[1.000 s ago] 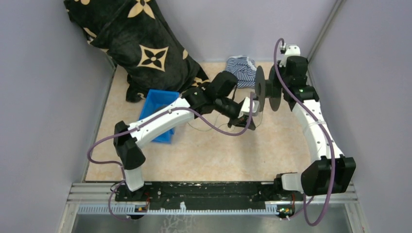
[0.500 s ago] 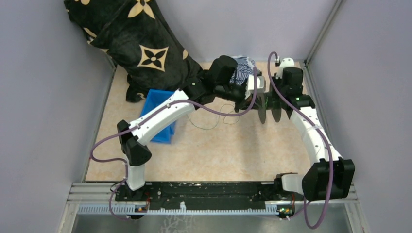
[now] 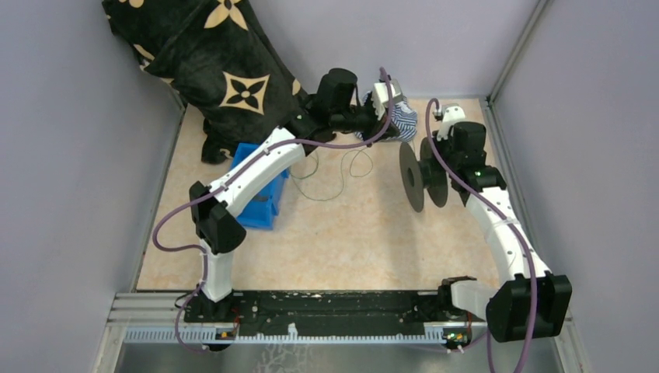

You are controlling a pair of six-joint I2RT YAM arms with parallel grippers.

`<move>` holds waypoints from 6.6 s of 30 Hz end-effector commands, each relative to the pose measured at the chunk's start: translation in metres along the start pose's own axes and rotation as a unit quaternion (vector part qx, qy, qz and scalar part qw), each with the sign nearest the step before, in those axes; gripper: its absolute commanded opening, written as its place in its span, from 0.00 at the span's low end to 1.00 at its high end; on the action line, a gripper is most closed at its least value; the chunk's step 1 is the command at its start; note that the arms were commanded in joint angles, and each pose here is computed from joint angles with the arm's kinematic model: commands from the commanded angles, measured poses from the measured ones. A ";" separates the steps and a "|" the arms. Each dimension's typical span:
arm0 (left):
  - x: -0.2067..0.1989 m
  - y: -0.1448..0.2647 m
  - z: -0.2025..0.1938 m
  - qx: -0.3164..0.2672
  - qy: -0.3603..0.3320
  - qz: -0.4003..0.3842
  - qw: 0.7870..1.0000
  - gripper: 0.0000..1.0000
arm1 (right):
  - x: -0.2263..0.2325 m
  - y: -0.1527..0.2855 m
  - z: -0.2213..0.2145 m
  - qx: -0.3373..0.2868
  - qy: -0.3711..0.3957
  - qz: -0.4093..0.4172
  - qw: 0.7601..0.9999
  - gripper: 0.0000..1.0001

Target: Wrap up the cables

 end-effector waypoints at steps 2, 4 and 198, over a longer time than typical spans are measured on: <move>0.034 0.002 0.003 -0.029 0.016 0.049 0.998 0.00 | 0.006 0.016 0.018 -0.079 0.027 0.054 0.995 0.00; 0.045 0.002 -0.005 -0.022 0.023 0.058 0.998 0.00 | 0.008 0.021 0.019 -0.087 0.029 0.068 0.993 0.00; 0.012 -0.010 -0.030 0.087 -0.173 0.115 0.974 0.00 | 0.005 0.030 0.031 -0.080 0.049 0.008 0.996 0.00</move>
Point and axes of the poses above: each gripper's point midway between its finger pads, its own y axis back along the fingers, its own x axis along the line the jaws close on, z = x × y, the point moved 10 cm from there along y, back along the fingers, and after that the axes turned 11 degrees about y, right-handed, at the moved point
